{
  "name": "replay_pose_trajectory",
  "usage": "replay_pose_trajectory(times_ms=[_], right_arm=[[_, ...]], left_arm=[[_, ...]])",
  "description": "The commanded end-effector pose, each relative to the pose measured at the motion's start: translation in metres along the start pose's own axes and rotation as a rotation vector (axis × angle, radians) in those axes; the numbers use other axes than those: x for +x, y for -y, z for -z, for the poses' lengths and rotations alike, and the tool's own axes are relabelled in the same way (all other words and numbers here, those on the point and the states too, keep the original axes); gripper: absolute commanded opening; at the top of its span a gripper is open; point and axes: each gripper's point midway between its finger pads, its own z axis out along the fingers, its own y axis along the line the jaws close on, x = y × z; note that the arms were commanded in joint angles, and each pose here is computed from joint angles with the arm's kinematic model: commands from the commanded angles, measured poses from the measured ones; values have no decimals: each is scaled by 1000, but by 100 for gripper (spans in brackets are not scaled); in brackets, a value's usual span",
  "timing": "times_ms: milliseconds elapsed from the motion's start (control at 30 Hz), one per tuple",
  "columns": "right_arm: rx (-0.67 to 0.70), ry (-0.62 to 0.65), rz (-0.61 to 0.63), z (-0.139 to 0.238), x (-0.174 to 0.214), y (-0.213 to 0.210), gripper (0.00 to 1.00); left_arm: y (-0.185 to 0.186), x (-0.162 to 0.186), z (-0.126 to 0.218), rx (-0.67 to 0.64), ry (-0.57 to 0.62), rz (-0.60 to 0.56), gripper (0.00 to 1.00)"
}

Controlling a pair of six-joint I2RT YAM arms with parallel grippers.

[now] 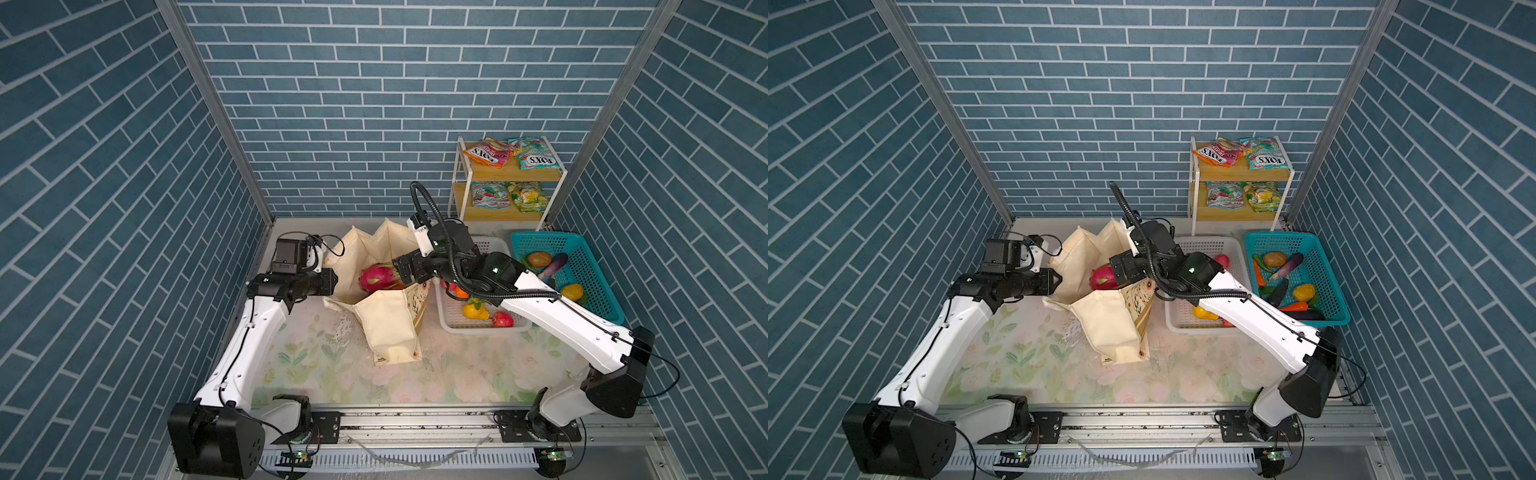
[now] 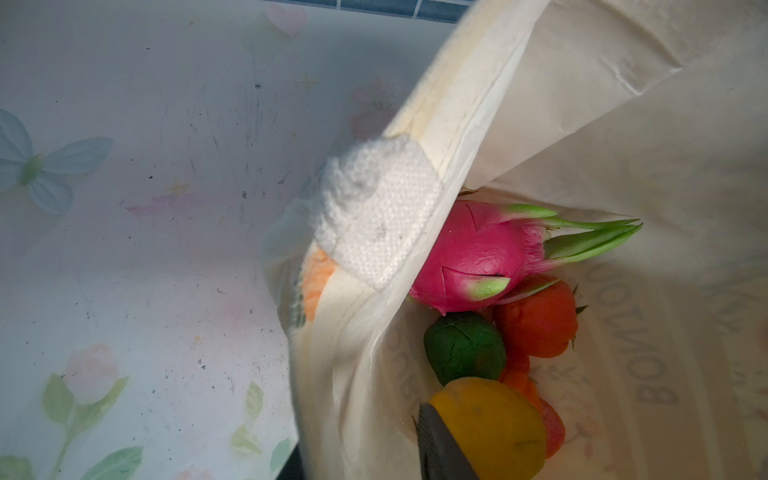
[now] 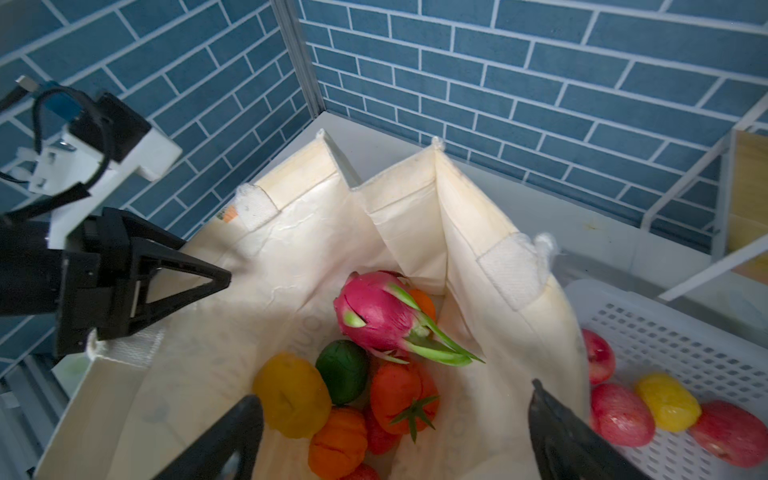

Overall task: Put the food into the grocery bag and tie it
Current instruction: 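Move the right gripper up toward the candy shelf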

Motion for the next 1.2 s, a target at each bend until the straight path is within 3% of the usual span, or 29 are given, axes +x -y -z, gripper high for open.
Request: replay_pose_trajectory(times_ms=[0,367,567,867,1167], right_arm=[[109,168,-1,41,-39,32,99],[360,303,-299,107,-68,172,93],[497,339,-416,122,-79,242,91],[425,374,-635,92,-97,310,86],[293,398,-794,44,-114,349,81]], left_arm=[[1,6,2,-4,-12,-12,37],[4,3,3,11,-3,-11,37],[6,4,3,19,-8,-10,37],[6,4,3,23,-7,-10,37],[4,5,1,11,-16,-14,38]])
